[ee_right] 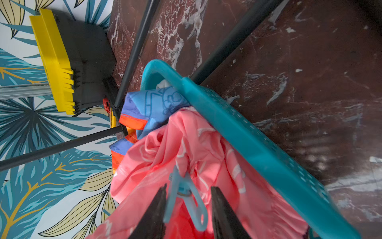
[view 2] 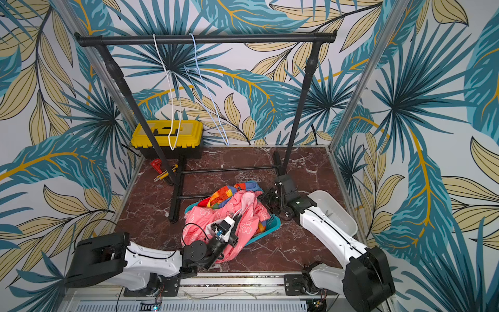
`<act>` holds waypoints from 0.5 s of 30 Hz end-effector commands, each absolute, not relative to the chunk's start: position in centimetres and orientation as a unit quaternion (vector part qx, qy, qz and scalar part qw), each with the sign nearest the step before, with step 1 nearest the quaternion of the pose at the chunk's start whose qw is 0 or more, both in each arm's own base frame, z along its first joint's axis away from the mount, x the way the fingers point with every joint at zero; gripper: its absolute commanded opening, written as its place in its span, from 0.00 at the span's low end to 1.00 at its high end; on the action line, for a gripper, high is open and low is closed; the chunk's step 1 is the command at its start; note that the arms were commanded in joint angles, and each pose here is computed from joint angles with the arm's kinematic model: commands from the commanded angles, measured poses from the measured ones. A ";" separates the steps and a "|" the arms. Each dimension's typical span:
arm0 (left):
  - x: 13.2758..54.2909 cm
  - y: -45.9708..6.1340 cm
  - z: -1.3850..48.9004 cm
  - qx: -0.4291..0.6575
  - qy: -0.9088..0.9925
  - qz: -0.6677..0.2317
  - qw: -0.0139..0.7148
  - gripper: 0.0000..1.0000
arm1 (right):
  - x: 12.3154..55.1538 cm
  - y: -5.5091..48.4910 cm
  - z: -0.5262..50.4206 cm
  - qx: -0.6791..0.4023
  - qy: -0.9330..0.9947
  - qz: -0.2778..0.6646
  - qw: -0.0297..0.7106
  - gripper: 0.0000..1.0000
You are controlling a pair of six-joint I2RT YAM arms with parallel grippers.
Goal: Remove the clothespins securing jackets to the hanger
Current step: Remove the clothespin from the hanger.
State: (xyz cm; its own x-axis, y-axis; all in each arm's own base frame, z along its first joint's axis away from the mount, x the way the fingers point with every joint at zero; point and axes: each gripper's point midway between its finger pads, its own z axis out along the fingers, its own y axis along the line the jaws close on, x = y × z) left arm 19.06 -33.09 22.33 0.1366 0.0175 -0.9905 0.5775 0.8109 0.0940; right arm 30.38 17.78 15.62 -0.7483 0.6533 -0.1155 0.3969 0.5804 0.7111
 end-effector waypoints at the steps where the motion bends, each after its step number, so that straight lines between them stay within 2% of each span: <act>1: 19.2 -32.7 15.8 0.292 0.678 -0.140 0.660 0.00 | 30.4 18.0 15.4 0.308 0.869 0.346 0.173 0.35; 4: 19.2 -32.8 15.7 0.295 0.678 -0.142 0.659 0.00 | 30.2 18.0 15.1 0.310 0.869 0.346 0.170 0.32; 15: 19.1 -32.4 15.9 0.293 0.677 -0.141 0.661 0.00 | 30.6 17.6 15.4 0.311 0.868 0.340 0.185 0.08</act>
State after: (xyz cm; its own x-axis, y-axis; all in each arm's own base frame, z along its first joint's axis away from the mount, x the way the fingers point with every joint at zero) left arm 19.04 -33.21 22.06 0.1353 0.0241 -0.9905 0.5811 0.8078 0.0991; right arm 30.63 17.96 15.84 -0.7409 0.6637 -0.1027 0.4024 0.5611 0.7233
